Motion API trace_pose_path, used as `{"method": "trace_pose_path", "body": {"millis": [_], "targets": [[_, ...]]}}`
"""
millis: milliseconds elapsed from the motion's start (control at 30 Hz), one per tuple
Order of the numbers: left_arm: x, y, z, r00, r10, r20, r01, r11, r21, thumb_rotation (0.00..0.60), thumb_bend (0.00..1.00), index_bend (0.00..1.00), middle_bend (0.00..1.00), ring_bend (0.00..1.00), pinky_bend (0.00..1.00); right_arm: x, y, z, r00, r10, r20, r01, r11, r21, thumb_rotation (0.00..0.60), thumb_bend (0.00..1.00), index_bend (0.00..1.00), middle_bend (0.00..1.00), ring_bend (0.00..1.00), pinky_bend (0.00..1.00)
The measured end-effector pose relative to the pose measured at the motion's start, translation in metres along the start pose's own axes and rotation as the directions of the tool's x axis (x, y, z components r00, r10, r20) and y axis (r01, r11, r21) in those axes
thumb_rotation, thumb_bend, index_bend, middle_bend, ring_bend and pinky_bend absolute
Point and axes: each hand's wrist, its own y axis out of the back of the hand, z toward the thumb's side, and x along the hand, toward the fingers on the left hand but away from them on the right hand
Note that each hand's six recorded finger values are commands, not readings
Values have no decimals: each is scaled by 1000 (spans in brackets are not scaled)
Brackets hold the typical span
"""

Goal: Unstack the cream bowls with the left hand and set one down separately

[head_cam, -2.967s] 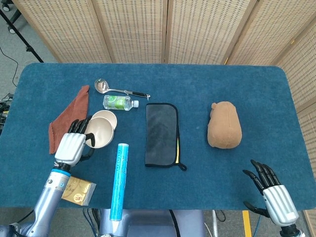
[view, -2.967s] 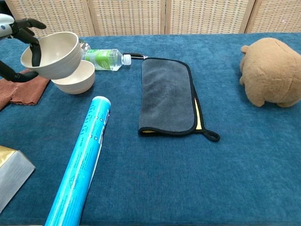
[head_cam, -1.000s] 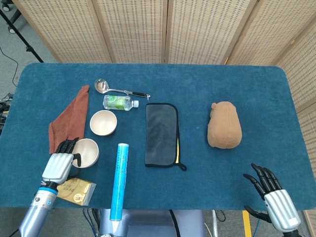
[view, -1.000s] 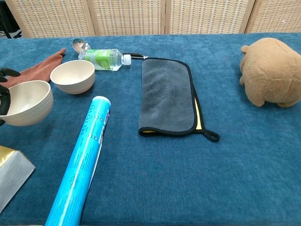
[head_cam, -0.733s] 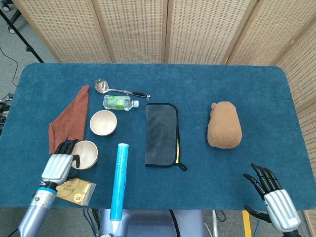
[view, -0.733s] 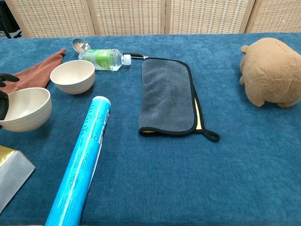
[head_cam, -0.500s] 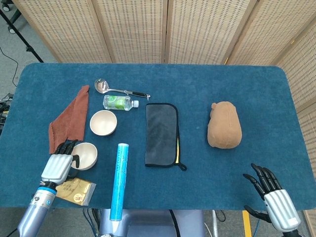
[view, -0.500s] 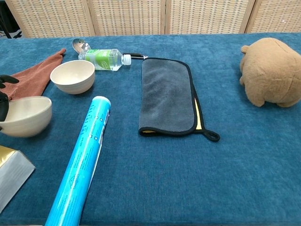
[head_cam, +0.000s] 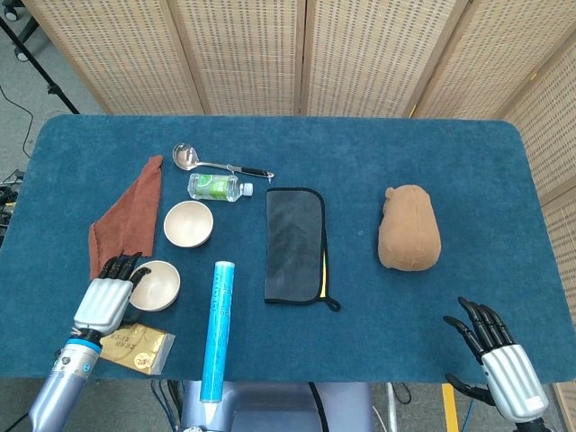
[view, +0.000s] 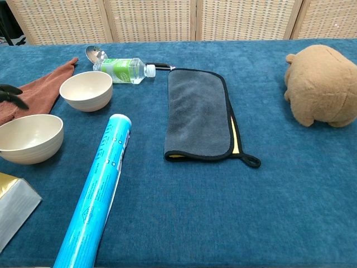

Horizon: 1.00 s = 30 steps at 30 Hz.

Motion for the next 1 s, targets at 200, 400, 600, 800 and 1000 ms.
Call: {"method": "trace_pose_path", "body": {"millis": [200,400,600,800,1000], "targets": [[0,11,1,1000,27,-1,-27,999,-32,600,260,20,0,80,49,0,0,0,1000,1,-1,-1,1000,-1,600,0,160,0,0,67],[1,38,-1,995,96,-16,-97,991,-92,600,262,20,0,80,49,0,0,1,1000,2,-4,-2,1000,-3,600,0,160,0,0,67],[-2,62,-4,987,154,-39,-159,971,-176,600,283,56,0,80,49,-1,0,0,1000,2,-4,-2,1000,-5,600,0,161,0,0,67],[-21,73,-11,974,217,-72,-228,920,-319,600,293,151,0,80,49,-2,1,0,1000,-3,-6,3,1000,-14,600,0,160,0,0,67],[-54,70,-19,950,296,-94,-306,843,-441,600,293,172,0,80,49,-5,-1,2,1000,0,-12,-1,1000,-22,600,0,160,0,0,67]]}}
